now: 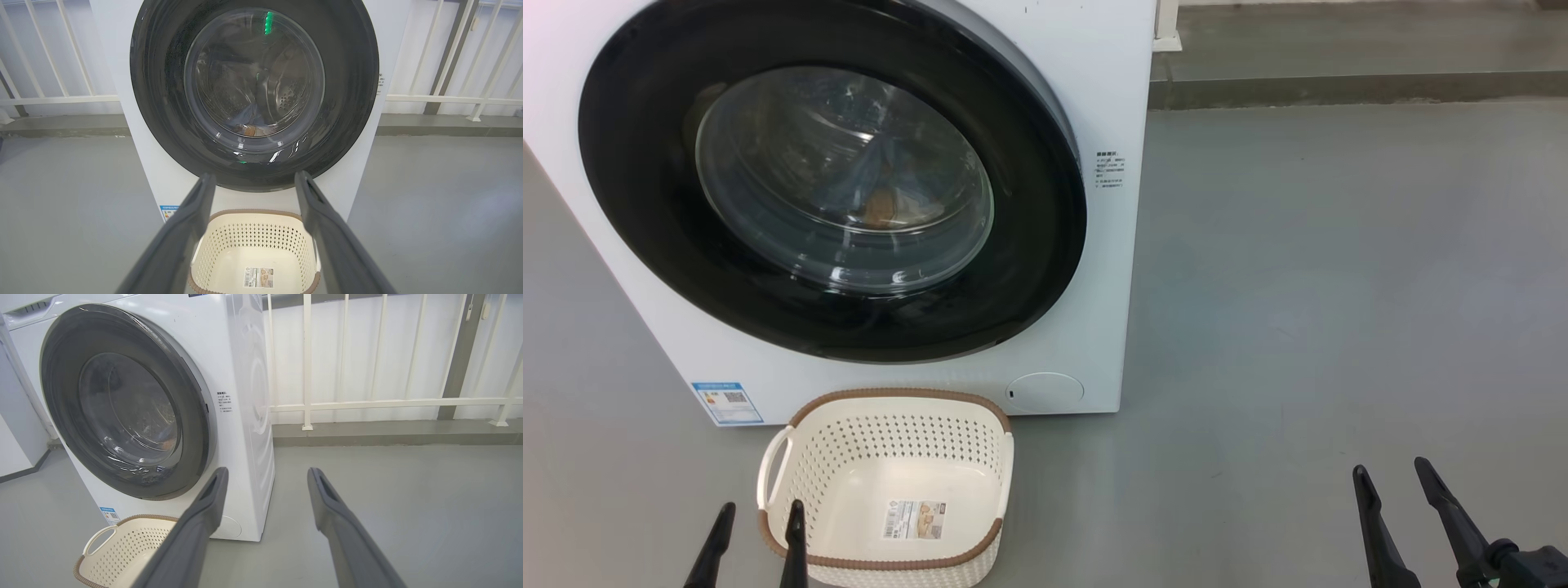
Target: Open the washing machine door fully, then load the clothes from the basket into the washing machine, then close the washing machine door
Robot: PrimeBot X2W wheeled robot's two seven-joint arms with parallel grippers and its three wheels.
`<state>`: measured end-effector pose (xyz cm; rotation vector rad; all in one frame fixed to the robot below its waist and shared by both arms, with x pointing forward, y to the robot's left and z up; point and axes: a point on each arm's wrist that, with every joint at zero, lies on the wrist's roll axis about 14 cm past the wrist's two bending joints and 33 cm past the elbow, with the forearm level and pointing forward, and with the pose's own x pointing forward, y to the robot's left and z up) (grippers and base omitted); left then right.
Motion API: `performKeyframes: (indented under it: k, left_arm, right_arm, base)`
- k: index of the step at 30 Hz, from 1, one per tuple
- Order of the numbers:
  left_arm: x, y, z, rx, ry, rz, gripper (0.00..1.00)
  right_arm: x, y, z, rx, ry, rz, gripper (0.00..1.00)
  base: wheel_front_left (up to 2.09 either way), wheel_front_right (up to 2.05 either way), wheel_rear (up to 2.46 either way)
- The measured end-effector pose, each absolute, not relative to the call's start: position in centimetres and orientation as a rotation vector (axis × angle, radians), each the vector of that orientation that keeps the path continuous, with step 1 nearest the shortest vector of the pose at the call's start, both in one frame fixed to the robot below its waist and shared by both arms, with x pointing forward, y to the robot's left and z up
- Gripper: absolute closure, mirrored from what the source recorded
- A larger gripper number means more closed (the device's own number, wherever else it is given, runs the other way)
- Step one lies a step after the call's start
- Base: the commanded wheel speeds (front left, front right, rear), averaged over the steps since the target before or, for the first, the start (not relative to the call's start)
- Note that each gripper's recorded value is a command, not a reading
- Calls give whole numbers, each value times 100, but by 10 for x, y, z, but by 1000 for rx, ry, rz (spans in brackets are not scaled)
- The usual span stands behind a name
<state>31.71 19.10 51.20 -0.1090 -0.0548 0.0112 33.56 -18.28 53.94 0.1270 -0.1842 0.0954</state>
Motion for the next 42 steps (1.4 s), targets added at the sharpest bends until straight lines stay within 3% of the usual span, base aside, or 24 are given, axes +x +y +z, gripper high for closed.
performKeyframes:
  k: [3, 4, 9, 42]
  left_arm:
    - [317, 189, 511, -109, -50, 7, 0]
    - [317, 189, 510, -110, -47, 7, 100]
    - [311, 182, 491, -144, 12, 10, 100]
    - [324, 190, 475, -517, 99, 62, 100]
  right_arm:
    - [336, -182, 539, 127, -183, 98, 0]
    - [336, -182, 538, 128, -179, 97, 100]
    - [332, -183, 515, 155, -106, 80, 100]
    - [341, -197, 498, 521, -25, -8, 100]
  base:
    - [0, 0, 0]
    - [0, 0, 0]
    - [0, 0, 0]
    - [0, 0, 0]
